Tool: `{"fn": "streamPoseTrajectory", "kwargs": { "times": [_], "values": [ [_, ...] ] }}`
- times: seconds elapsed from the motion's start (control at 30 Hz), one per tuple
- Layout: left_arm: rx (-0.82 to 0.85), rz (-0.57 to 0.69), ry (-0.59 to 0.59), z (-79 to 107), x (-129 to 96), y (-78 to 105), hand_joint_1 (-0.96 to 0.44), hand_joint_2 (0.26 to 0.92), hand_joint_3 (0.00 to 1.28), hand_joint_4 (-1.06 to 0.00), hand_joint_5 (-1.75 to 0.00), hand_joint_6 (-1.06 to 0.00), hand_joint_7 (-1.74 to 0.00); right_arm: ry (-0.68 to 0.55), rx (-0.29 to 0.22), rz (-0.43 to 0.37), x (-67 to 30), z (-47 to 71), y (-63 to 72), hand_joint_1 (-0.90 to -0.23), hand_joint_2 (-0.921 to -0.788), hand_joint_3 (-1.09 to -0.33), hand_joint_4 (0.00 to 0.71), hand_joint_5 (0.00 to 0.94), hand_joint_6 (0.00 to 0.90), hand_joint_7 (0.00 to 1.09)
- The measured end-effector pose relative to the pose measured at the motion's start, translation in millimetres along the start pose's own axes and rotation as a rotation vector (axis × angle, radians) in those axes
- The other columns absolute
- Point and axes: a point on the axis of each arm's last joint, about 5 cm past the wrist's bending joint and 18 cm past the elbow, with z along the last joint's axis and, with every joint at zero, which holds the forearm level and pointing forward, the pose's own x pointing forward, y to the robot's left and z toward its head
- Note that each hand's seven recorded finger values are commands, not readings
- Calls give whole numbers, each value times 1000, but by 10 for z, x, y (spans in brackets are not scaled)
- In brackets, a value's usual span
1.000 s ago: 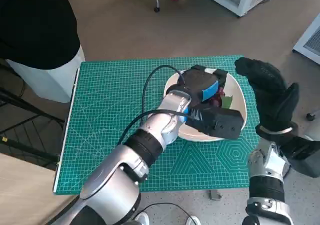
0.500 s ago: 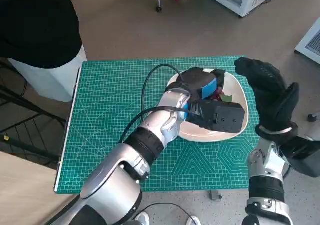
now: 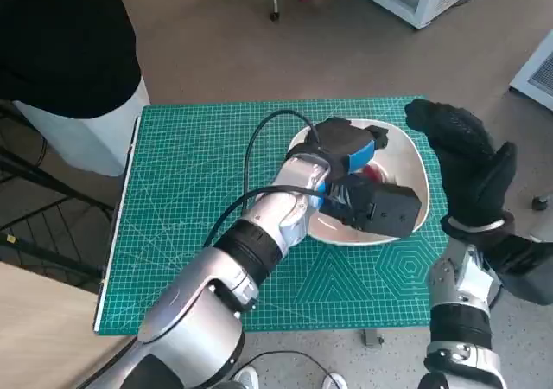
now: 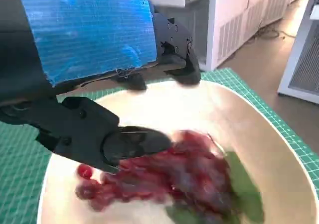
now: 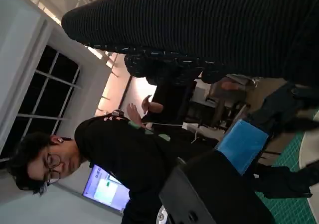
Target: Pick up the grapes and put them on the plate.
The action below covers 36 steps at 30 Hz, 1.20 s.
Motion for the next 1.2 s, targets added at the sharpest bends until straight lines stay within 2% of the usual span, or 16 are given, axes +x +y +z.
{"fn": "streamPoseTrajectory", "kwargs": {
  "times": [0.4,0.7,0.97,1.2],
  "values": [
    [-37,37,-11,-96,-13,44,-832,921,570,-140,-1,-206,0,2,25,-7,-4,-12,3,-572,-921,-596,297,1,403,1],
    [-147,113,-52,-293,-63,24,-812,921,577,-133,0,-193,0,-1,30,-7,-2,-23,25,-571,-921,-589,300,2,406,2],
    [-381,195,-95,-613,-181,6,-793,921,643,-110,0,-180,0,4,29,-11,-18,-40,34,-570,-921,-586,302,2,407,3],
    [-713,297,-203,-935,-381,-53,-759,921,626,-102,0,-168,0,11,32,-16,-23,-57,40,-572,-921,-587,300,1,407,2]
  ]
}}
